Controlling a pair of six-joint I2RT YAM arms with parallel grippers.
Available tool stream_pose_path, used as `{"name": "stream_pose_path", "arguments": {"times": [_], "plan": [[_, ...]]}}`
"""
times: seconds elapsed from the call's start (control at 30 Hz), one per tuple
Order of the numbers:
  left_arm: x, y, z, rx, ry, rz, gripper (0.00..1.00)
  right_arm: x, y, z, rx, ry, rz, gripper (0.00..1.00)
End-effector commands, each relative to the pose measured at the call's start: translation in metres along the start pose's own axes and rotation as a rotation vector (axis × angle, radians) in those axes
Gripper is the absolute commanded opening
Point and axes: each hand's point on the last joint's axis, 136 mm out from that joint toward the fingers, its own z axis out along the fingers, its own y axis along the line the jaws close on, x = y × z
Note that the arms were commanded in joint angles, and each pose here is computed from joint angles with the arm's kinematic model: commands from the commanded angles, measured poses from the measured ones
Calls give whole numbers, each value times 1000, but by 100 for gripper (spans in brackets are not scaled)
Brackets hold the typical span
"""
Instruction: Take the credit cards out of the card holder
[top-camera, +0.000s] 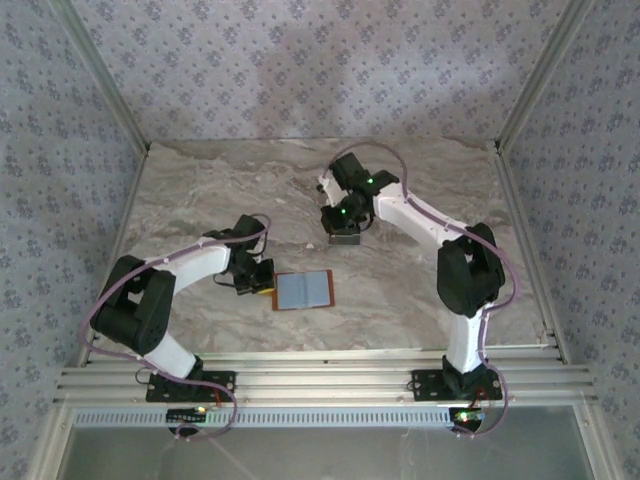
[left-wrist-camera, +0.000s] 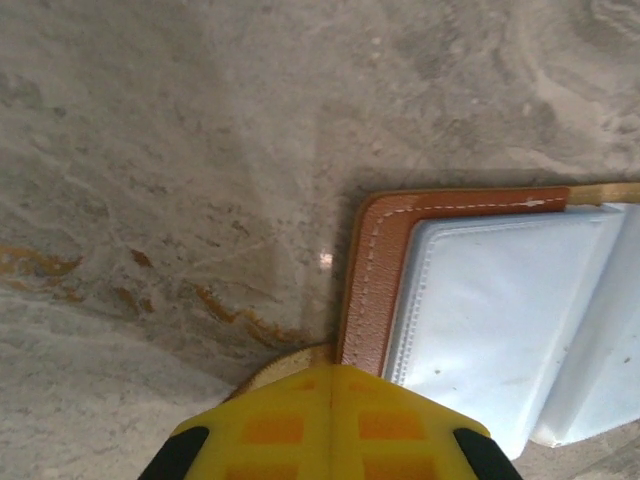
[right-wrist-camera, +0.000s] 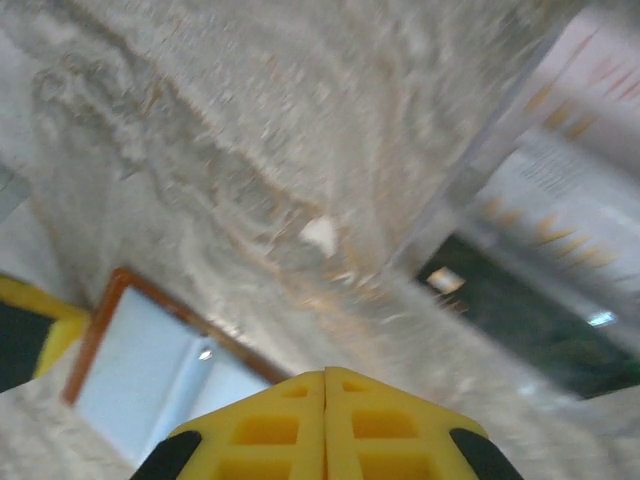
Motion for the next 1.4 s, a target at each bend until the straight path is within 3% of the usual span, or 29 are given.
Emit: {"name": "stream_pose_path", "arguments": {"times": [0.0,0.43,0.73,1.13,1.37], "plan": [[2,-2,8,70,30,-2,3,10,48,7,-206,10,198,10],[12,12,17,113,74,-23,2,69,119,78,-234,187,217,16],[16,17,18,112,90,-19,2,92,130,110,-226,255,206,22],[15,19,15,94,88,-10,2,119,83,98,34,304,179,35],[15,19,14,88,83,-11,2,108,87,82,25,261,159,38]]}}
